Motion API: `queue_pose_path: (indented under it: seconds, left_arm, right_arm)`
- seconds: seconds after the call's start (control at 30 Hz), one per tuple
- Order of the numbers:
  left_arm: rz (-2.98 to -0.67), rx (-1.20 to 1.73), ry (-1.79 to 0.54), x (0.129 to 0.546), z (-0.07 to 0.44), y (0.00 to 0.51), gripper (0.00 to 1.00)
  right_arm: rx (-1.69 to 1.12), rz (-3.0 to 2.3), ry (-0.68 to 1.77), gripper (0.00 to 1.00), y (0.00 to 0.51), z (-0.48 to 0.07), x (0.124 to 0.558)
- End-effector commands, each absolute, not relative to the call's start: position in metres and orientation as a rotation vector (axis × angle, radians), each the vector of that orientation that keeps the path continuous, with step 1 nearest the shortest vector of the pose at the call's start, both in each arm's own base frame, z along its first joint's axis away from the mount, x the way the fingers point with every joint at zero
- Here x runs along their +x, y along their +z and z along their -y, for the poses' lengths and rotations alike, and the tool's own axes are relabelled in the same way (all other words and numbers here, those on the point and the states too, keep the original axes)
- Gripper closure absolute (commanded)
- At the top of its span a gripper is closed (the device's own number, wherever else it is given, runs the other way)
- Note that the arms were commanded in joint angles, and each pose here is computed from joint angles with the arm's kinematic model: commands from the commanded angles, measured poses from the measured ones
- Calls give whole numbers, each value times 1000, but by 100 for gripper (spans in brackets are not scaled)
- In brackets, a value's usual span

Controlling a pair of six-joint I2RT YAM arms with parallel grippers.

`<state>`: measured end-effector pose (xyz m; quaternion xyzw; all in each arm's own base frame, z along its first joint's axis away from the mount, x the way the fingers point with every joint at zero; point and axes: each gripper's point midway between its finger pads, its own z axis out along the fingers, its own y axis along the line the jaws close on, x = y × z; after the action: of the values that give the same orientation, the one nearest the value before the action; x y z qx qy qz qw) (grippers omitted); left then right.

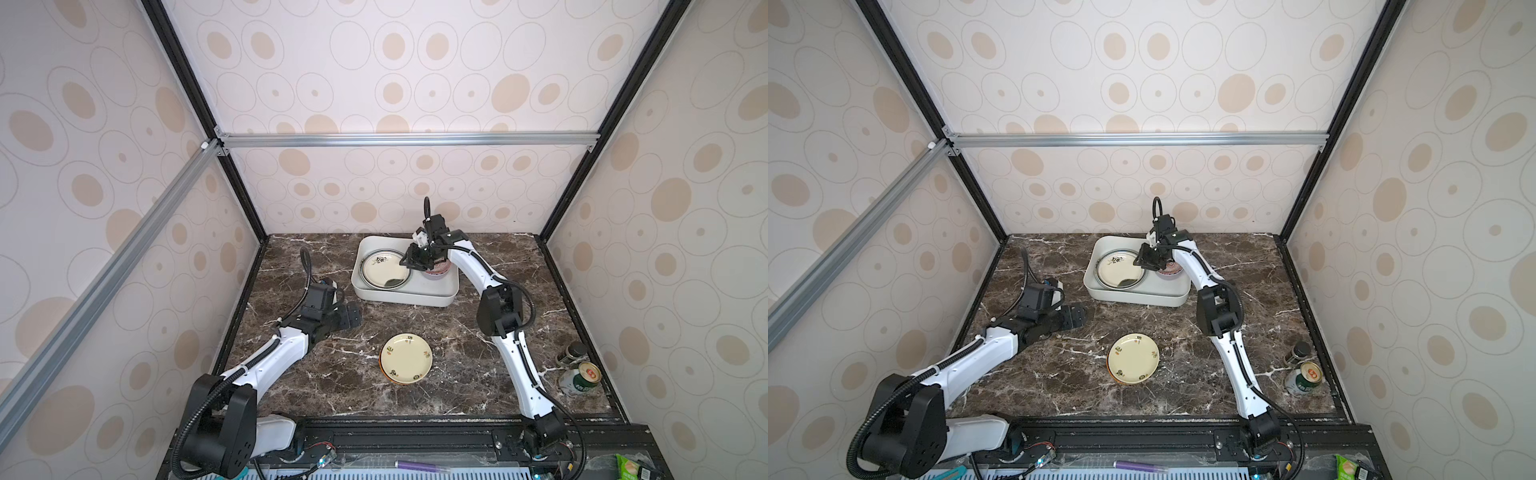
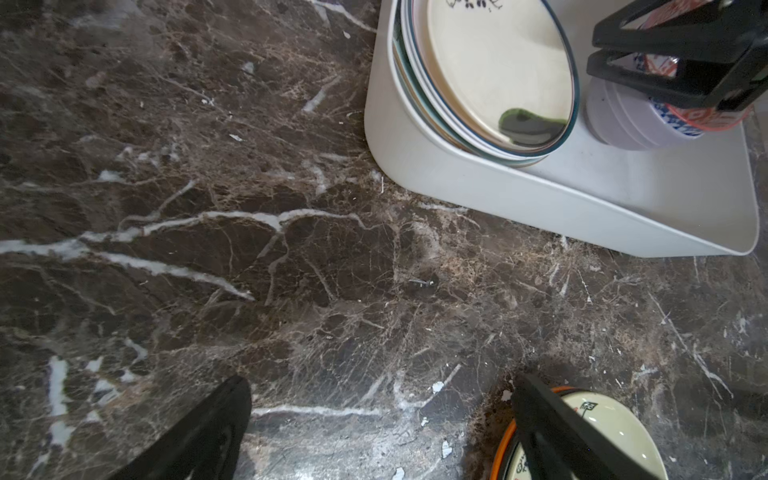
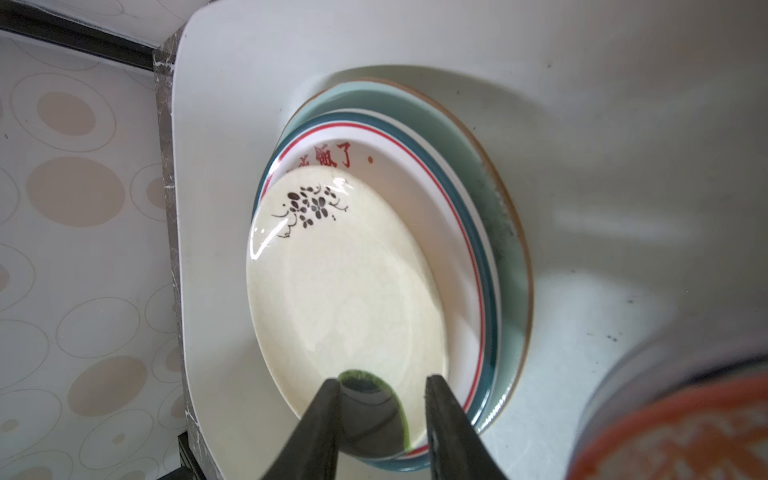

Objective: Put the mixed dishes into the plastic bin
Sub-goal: 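Lower the plum-blossom plate onto the sunburst plate and open the right gripper, then return the right gripper to the calligraphy cream plate on the table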

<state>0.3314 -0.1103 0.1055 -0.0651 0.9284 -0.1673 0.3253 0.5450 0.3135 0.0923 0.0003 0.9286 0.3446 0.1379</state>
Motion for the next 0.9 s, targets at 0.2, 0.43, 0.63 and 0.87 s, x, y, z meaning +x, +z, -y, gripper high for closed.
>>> queue_pose_path:
  seconds: [0.2,0.43,0.63,0.87]
  left_arm:
    - [-2379,-173,-513,320,112,121,1]
    - [-2349,-168,-645,290,127,120,12]
    - [-2372,-104,-692,253,153,104,34]
    - [-2419,-21,-728,214,190,79,50]
  right_arm:
    - [-129,-2618,962,63,181,-302,506]
    - [-233,-2691,873,63,180,-288,408]
    - [-217,-2791,810,63,132,-261,317]
    - [-187,-2879,776,63,79,-243,250]
